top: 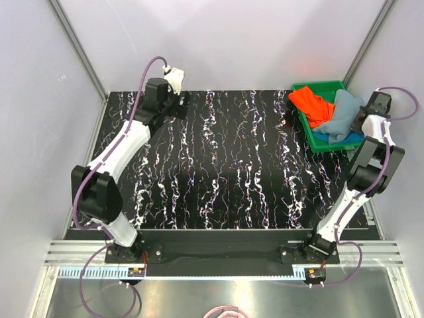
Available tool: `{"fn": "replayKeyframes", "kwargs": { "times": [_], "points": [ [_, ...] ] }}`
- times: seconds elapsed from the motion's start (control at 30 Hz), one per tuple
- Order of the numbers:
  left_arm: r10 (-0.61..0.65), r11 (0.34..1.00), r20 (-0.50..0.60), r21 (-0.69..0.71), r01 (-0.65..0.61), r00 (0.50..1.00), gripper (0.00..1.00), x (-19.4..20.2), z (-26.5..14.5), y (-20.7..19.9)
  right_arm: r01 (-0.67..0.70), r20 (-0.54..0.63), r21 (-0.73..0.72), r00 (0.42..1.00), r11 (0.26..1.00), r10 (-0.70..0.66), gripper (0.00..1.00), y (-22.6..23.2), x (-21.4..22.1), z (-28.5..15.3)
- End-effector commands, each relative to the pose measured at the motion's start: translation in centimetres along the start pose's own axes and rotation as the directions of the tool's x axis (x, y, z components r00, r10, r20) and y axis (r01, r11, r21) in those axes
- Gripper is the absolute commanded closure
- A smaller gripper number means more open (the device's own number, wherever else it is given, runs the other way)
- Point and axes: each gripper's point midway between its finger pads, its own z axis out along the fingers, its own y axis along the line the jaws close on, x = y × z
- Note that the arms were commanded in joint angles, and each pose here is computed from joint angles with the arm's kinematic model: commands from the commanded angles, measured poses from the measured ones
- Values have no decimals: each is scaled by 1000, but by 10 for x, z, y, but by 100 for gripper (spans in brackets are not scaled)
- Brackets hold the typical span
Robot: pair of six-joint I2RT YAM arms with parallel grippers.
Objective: Fold and stack the t-shirts
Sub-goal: Grab the tshirt from the pile, then move the tshirt to the center of the board
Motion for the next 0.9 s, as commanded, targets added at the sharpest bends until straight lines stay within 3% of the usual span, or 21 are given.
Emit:
{"fn": "replayKeyframes", "kwargs": {
  "times": [0.0, 0.1, 0.13, 0.2, 0.3, 0.33, 0.37, 0.4, 0.47, 0.53, 0.6, 0.73, 0.77, 0.8, 0.83, 0.87],
  "points": [
    [-23, 996, 125, -81, 33, 992, 1, -43, -13, 24, -44, 245, -132, 967, 990, 76, 100, 23, -100, -91],
    [-72, 988, 140, -126, 90, 988, 1, -44, -21, 49, 50, 305, -281, 951, 958, 40, 100, 70, -127, -141],
    [-79, 986, 142, -138, 98, 987, 1, -44, -23, 56, 103, 297, -346, 955, 933, 4, 100, 93, -124, -155],
    [-90, 978, 158, -172, 117, 983, 1, -45, -31, 74, 273, 391, -438, 916, 856, -92, 100, 154, -136, -206],
    [-112, 968, 180, -204, 149, 977, 1, -47, -43, 93, 453, 477, -566, 862, 689, -174, 100, 226, -130, -275],
    [-115, 966, 187, -209, 154, 976, 1, -48, -46, 97, 509, 477, -645, 851, 570, -219, 100, 269, -102, -305],
    [-118, 963, 197, -215, 160, 973, 1, -50, -51, 100, 550, 525, -656, 824, 517, -211, 100, 283, -106, -333],
    [-123, 961, 199, -221, 166, 972, 1, -49, -55, 104, 575, 536, -709, 816, 409, -218, 100, 309, -89, -355],
    [-130, 959, 212, -223, 178, 968, 1, -50, -62, 106, 607, 573, -750, 795, 264, -200, 100, 344, -68, -405],
    [-137, 958, 205, -222, 182, 969, 1, -44, -65, 106, 626, 598, -758, 779, 184, -187, 100, 360, -57, -432],
    [-141, 957, 208, -223, 187, 968, 1, -41, -71, 107, 607, 587, -777, 794, 166, -156, 100, 369, -55, -446],
    [-144, 957, 203, -222, 189, 968, 1, -34, -77, 107, 618, 585, -714, 785, 329, -206, 100, 357, -66, -400],
    [-143, 957, 204, -221, 188, 968, 1, -33, -79, 107, 599, 553, -717, 800, 357, -232, 91, 354, -60, -382],
    [-149, 955, 200, -224, 193, 968, 1, -31, -80, 108, 586, 533, -712, 809, 386, -246, 74, 347, -61, -369],
    [-150, 955, 200, -225, 194, 968, 1, -30, -80, 109, 573, 509, -702, 819, 423, -266, 43, 342, -58, -358],
    [-151, 956, 195, -222, 193, 969, 1, -27, -79, 108, 561, 478, -698, 828, 445, -294, 28, 339, -48, -342]
  ]
}}
